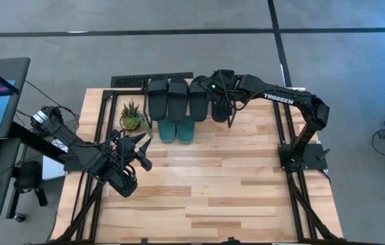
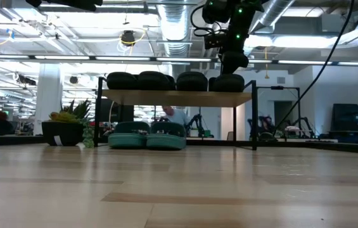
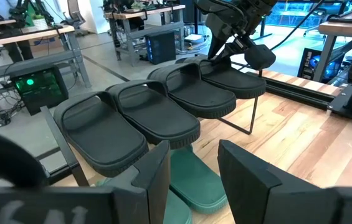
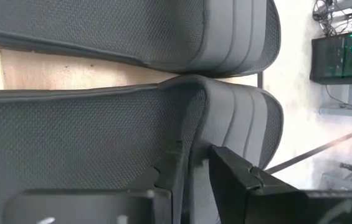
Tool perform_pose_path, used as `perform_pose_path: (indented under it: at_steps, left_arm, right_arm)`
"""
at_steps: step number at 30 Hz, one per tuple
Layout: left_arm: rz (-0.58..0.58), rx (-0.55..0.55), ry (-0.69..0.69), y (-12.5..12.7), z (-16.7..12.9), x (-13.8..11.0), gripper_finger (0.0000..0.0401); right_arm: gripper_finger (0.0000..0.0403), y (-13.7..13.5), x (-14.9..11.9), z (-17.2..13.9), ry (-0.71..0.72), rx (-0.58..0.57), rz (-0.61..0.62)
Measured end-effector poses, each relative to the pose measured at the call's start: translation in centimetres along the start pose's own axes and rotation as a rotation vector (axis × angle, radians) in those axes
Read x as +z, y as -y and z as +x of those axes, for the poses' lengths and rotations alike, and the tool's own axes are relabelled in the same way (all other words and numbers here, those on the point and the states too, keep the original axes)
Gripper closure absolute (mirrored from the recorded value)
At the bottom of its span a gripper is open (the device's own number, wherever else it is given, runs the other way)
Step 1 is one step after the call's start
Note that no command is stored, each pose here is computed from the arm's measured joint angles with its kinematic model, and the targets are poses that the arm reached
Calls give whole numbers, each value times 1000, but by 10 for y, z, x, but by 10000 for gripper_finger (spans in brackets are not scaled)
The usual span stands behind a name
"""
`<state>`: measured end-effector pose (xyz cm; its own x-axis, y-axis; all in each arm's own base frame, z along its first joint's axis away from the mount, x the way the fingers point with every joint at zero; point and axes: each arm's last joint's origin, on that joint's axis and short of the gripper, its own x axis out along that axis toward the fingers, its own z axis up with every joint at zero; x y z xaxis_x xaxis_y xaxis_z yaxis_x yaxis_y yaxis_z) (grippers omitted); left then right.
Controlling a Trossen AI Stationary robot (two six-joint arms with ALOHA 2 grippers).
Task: Pick and place slides into the shelf
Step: Put the black slide on the shelf
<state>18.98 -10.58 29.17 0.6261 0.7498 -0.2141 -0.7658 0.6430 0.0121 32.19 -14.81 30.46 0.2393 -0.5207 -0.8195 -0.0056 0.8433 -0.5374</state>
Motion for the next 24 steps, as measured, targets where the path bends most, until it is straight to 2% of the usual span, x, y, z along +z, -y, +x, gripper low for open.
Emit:
perform_pose_path:
  at_steps: [24]
  left_arm:
    - [2, 0, -1, 0, 0, 0, 276]
  right_arm:
    - [338, -1, 0, -3, 9, 1, 21]
